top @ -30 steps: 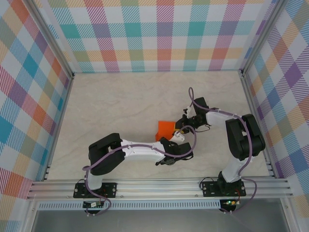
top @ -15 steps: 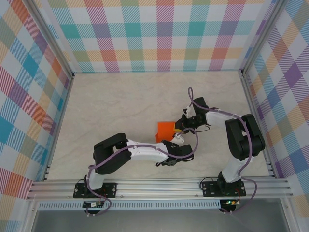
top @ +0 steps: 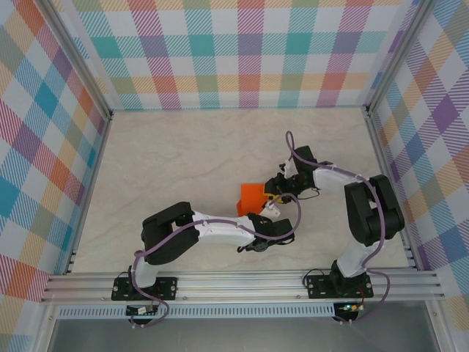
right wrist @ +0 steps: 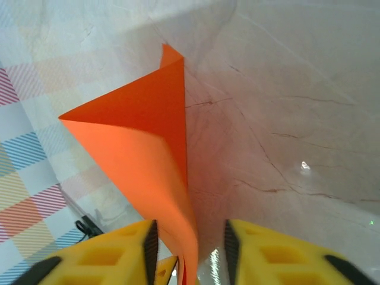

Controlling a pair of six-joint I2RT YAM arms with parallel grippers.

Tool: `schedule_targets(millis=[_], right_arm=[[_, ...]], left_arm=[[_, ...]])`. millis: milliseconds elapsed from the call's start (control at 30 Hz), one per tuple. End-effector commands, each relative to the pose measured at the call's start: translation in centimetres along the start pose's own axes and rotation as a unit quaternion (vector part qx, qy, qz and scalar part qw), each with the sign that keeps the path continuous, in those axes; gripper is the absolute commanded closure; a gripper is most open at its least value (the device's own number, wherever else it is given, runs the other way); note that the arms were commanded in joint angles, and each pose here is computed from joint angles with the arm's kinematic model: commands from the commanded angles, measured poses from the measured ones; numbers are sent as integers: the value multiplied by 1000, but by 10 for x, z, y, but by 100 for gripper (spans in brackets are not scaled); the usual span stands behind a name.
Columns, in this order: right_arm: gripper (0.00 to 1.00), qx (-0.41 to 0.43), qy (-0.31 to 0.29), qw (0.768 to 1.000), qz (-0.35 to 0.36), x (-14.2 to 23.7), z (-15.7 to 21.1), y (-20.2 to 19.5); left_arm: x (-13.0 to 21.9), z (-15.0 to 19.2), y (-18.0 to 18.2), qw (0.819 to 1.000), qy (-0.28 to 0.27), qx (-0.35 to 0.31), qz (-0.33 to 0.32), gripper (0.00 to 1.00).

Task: Fold a paper plane with a square sheet of paper (fold left side to right side)
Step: Fold the wing for the fifth time at the center of the table.

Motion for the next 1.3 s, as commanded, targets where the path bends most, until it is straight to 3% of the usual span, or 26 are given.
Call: schedule_targets(millis=[0, 167, 400, 600, 867, 1267], right_arm=[[54, 31, -66, 997, 11, 33, -5, 13], [38, 30, -154, 986, 47, 78, -4, 3], [30, 38, -214, 973, 83, 101, 12, -21], [30, 45, -201, 974, 94, 96, 25, -39], [30, 68, -132, 989, -7, 71, 37, -29], [31, 67, -80, 993, -51, 40, 39, -26]], left_arm=[[1, -3, 0, 1000, 4, 8, 3, 83], [4, -7, 9, 998, -11, 46, 31, 84], [5, -11, 19, 992, -28, 99, 70, 84], [8, -9, 38, 980, -49, 160, 104, 84], [-6, 2, 44, 955, -69, 239, 159, 84], [-12, 1, 40, 938, -77, 279, 193, 83]])
Point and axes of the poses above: each hand's point on the last joint's axis, 136 mm out from that joint toward the fingers, its own x axis back along the fingers, its own y axis along the line the jaws close on, z = x × y, the point moved 5 cm from there along x, back along the fingers, and after that the axes turned 14 degrees about -x, right-handed, at the moved point
